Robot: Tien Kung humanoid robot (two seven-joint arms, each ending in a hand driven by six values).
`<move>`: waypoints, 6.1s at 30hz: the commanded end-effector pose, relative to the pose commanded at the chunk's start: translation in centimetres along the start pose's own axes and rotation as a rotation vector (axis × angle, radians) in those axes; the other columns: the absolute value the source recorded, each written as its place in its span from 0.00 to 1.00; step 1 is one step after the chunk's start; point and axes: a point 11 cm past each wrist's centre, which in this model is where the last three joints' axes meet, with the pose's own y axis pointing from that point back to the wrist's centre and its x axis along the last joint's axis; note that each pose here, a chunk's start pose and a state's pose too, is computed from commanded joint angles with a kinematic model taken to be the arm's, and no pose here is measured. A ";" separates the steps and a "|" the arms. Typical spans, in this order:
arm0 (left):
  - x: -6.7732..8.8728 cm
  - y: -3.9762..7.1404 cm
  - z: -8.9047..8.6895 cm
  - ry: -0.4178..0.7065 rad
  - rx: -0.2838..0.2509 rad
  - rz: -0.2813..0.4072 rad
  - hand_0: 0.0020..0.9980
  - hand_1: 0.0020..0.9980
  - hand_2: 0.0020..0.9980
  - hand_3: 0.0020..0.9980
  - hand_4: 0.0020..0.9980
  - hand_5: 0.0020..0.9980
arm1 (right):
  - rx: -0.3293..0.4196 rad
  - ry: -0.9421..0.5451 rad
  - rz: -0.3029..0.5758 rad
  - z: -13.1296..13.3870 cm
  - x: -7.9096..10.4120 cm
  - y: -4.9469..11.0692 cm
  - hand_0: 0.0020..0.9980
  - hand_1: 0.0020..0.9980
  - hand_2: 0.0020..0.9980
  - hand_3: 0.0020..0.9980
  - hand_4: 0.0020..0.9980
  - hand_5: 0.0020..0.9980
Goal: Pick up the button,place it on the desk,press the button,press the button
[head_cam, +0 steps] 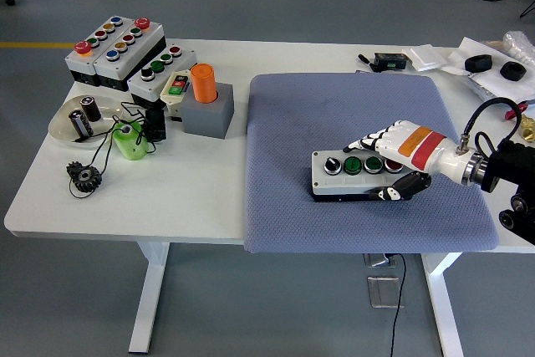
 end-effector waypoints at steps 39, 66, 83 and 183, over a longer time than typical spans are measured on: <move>0.2 0.0 -0.8 -0.013 0.016 0.003 0.69 0.74 0.76 0.60 0.42 1.00 | -0.184 -0.262 0.075 1.3 4.3 5.9 0.90 0.86 0.95 1.00 0.74 0.10; -0.1 0.0 0.0 -0.018 0.006 -0.003 0.69 0.74 0.76 0.60 0.42 1.00 | -0.383 -0.408 0.091 3.1 1.6 9.6 0.15 0.00 0.10 0.64 0.52 0.42; -0.2 0.0 0.0 -0.020 0.008 -0.005 0.69 0.74 0.76 0.60 0.42 1.00 | -0.398 -0.418 0.040 3.3 -0.2 9.2 0.15 0.00 0.10 0.65 0.52 0.42; -0.3 0.1 -1.0 -0.029 0.029 -0.003 0.69 0.74 0.75 0.60 0.41 1.00 | -0.428 -1.849 1.415 18.5 6.3 28.2 0.79 0.76 0.81 0.79 0.62 0.64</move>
